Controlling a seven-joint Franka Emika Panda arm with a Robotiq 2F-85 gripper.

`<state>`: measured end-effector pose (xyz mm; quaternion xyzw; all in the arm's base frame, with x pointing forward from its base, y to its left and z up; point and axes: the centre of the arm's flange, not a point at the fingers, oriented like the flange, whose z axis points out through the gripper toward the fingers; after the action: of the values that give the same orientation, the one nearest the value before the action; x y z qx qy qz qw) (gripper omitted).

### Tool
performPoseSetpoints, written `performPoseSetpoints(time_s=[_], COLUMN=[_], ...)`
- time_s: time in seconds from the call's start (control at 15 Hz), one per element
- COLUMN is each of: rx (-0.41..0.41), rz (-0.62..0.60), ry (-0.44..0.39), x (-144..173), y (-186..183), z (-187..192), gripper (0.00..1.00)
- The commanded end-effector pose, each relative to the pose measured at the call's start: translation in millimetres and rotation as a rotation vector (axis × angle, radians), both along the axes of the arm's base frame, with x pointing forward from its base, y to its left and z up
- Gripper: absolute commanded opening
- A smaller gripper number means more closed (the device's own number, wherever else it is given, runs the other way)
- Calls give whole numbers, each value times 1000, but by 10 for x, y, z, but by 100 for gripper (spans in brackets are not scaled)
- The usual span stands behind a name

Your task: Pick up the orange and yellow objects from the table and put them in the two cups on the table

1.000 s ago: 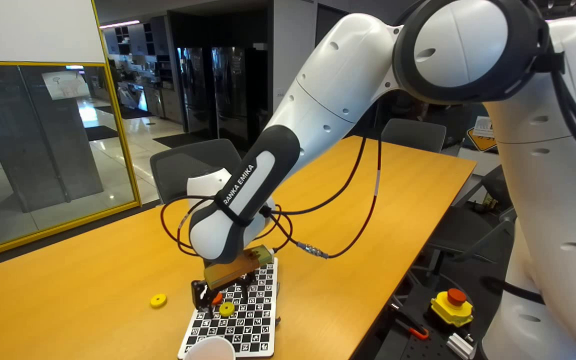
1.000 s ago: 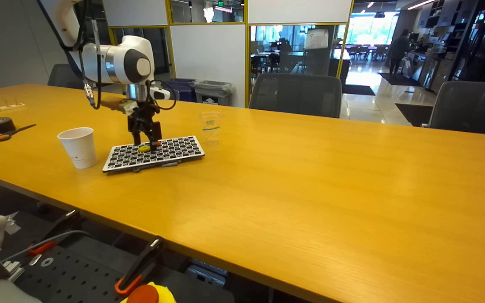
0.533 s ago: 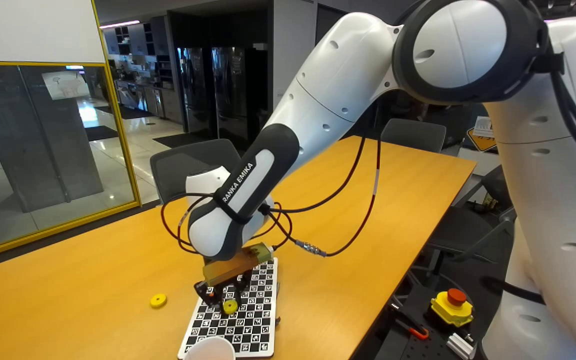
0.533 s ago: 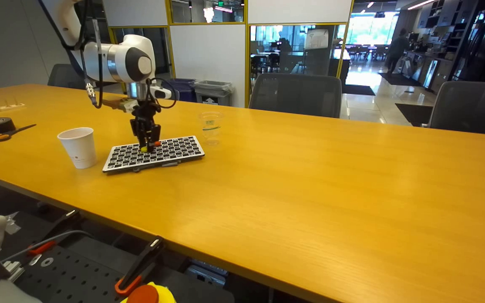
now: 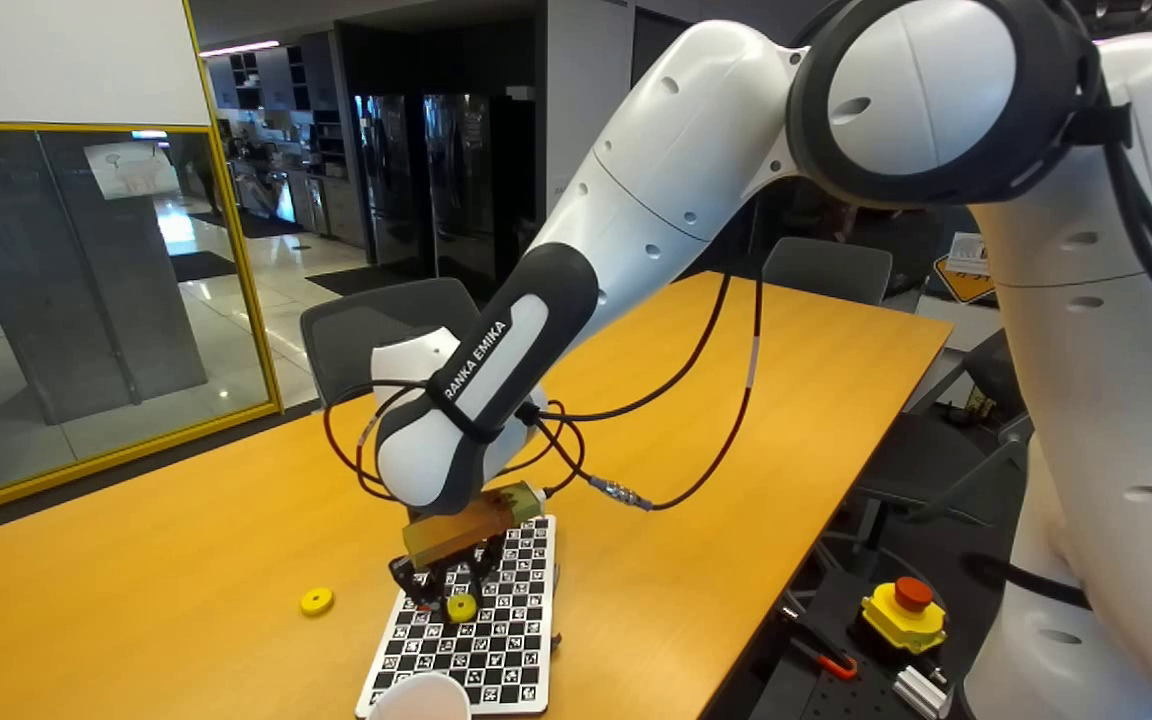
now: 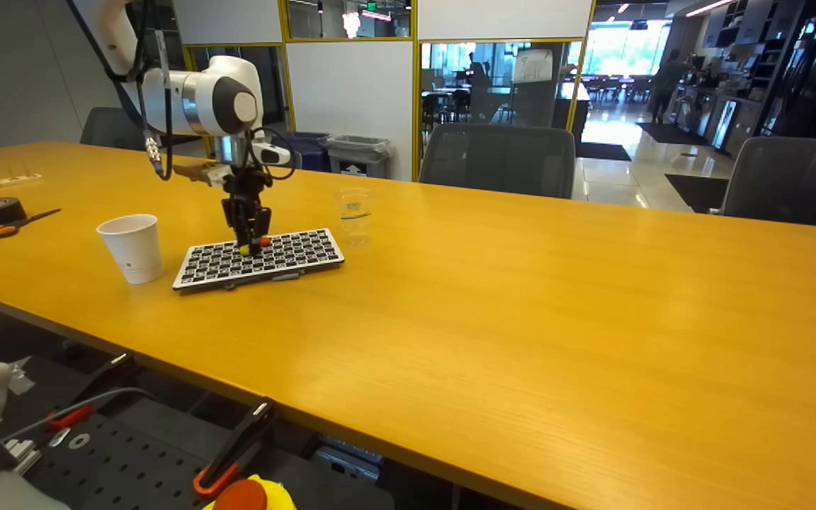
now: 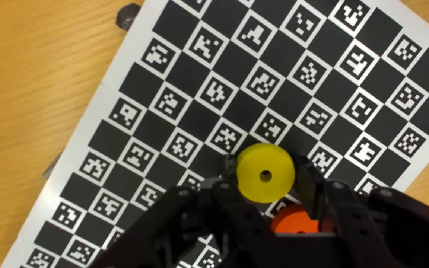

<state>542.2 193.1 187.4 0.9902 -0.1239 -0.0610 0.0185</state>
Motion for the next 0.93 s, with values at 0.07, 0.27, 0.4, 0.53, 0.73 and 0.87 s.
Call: performPoseSetpoints(time_s=[0.07,0.27,0.4,0.53,0.73,0.87], rx=[-46,-75,-90,-104,-134,-139], rz=[-23,-16,-1,14,27,35], ry=[-30,-54,-71,-87,-116,-125], x=[87,168,277,381,631,786], y=[-183,-375,-490,-581,-691,-764], z=[478,803,1011,1206,1427,1505], gripper=[23,23,23,23,23,23])
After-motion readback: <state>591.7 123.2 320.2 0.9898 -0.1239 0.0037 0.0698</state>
